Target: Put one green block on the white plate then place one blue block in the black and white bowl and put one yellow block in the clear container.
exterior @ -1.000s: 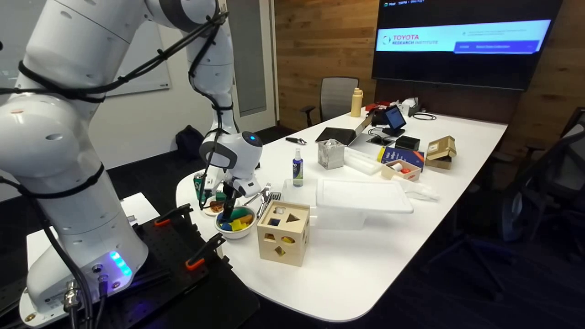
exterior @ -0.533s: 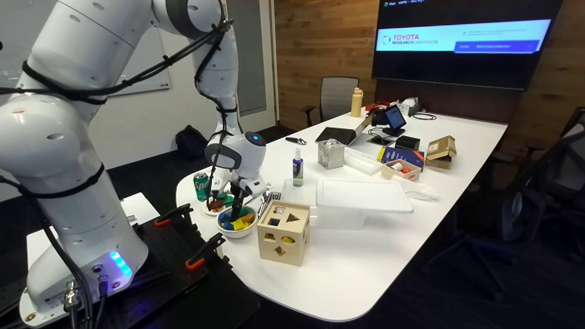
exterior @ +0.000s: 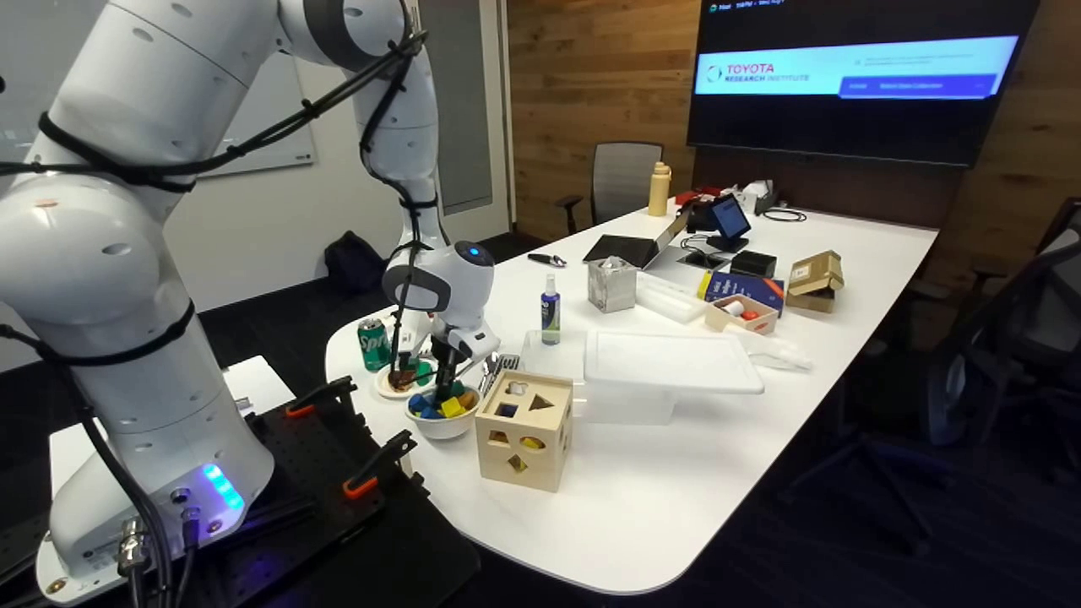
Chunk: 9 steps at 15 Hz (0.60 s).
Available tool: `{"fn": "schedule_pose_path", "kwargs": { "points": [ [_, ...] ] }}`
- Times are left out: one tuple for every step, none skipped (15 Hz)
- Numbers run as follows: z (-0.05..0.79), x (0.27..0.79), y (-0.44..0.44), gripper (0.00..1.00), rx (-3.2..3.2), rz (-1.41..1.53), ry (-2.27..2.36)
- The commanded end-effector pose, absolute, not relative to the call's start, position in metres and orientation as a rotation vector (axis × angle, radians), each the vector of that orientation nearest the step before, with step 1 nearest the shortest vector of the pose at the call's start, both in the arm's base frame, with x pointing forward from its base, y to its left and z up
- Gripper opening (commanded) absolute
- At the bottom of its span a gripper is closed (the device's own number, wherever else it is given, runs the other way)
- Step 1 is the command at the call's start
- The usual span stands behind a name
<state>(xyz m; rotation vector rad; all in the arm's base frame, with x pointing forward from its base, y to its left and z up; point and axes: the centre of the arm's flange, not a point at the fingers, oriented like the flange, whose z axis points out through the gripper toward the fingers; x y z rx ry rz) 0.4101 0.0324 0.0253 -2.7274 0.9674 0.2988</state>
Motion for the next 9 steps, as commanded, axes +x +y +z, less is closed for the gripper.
{"fn": "schedule_pose_path", "kwargs": {
  "points": [
    [0.027, 0.4177, 0.0294, 0.35, -2.76, 0.284, 0.982],
    [0.0257, 0.4186, 0.0282, 0.27, -2.765, 0.283, 0.987],
    [0.0248, 0.4192, 0.0271, 0.2, -2.771, 0.282, 0.984],
    [0.0247, 0.4193, 0.0259, 0.11, -2.777, 0.28, 0.98],
    [0.0247, 0.4192, 0.0246, 0.09, -2.781, 0.277, 0.985],
    [0.0252, 0.4189, 0.0238, 0.09, -2.786, 0.273, 0.982],
    [0.0267, 0.4186, 0.023, 0.09, -2.789, 0.272, 0.982],
    [0.0286, 0.4183, 0.0227, 0.09, -2.791, 0.274, 0.98],
    [0.0335, 0.4175, 0.0234, 0.09, -2.795, 0.27, 0.964]
  ]
}}
